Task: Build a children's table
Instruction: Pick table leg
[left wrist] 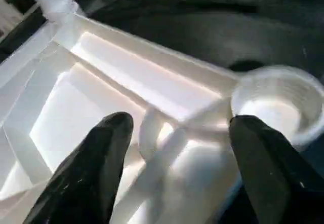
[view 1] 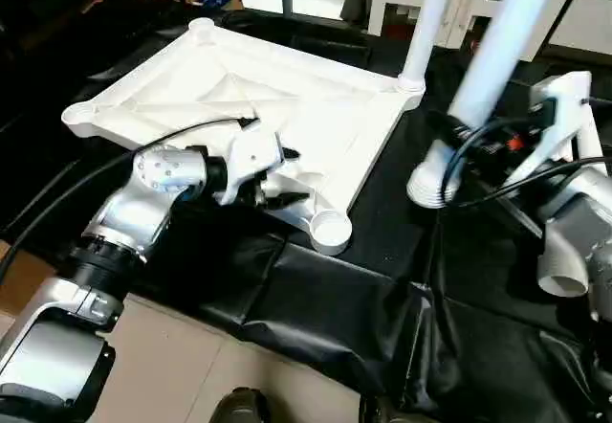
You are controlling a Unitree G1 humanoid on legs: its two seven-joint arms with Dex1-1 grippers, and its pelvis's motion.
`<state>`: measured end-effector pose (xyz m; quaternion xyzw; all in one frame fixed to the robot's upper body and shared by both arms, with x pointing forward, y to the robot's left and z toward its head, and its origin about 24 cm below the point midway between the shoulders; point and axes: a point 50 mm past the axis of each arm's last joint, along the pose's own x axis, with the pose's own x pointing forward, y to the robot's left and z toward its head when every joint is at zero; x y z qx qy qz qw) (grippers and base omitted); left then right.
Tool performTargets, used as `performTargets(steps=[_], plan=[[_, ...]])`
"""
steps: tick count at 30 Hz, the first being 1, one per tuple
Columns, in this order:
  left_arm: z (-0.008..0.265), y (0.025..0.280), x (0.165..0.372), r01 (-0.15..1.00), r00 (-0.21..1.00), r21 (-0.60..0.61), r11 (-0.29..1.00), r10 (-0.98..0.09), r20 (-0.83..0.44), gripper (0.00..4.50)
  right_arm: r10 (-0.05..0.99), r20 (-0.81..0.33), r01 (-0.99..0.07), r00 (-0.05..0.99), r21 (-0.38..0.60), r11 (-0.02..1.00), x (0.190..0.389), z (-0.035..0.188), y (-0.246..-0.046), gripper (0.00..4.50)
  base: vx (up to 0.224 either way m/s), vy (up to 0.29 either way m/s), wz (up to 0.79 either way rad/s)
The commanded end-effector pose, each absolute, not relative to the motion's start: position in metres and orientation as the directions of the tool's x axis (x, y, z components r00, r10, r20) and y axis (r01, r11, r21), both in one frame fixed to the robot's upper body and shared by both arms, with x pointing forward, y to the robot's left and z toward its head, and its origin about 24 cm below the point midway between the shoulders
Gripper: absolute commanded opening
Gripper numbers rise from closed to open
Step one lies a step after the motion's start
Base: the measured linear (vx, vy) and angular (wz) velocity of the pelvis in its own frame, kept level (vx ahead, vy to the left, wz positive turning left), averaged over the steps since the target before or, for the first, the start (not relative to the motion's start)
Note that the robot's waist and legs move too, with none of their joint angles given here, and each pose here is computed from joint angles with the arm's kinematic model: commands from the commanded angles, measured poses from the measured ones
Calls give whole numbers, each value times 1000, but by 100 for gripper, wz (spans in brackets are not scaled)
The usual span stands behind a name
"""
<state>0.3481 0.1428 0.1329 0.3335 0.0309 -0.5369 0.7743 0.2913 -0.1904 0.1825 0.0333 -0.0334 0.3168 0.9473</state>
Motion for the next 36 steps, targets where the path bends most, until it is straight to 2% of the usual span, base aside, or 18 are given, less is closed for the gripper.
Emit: performTargets(steps=[1,3,8,12,15,16,20,24,27,29,30,31,36], plan=[[127,149,349,859,400,493,139,-783,-476,344,611,98,-616,786,34,787,286,185,-187,181,0,0,0],[120,157,352,874,389,474,111,-745,-542,344,622,85,-626,779,40,779,283,183,-186,181,0,0,0],[119,165,359,860,425,496,121,-708,-565,344,627,79,-630,775,41,775,280,182,-185,181,0,0,0],[119,169,369,800,509,589,117,-651,-563,344,639,70,-642,766,40,766,278,181,-182,181,0,0,0],[116,170,370,810,504,575,115,-637,-584,344,646,64,-649,761,41,760,277,180,-181,181,0,0,0],[115,171,370,815,499,569,111,-633,-591,315,649,61,-651,758,41,758,277,180,-181,181,0,0,0],[108,178,369,845,467,526,97,-611,-639,289,658,49,-659,752,36,751,276,179,-181,181,0,0,0],[109,184,372,846,485,515,139,-603,-633,265,662,43,-663,748,36,747,276,179,-182,181,0,0,0],[110,186,373,850,486,500,164,-610,-626,225,662,42,-664,748,36,747,276,179,-182,181,0,0,0],[108,189,372,862,471,484,154,-596,-650,221,665,39,-666,745,35,745,276,179,-181,181,0,0,0],[106,190,371,872,455,469,143,-590,-667,213,668,37,-669,744,34,743,276,179,-181,181,0,0,0],[106,190,371,875,449,464,138,-590,-671,186,669,36,-669,743,33,742,276,179,-181,181,0,0,0],[100,185,368,896,401,433,99,-601,-691,150,671,31,-672,741,29,740,276,179,-182,181,0,0,0]])
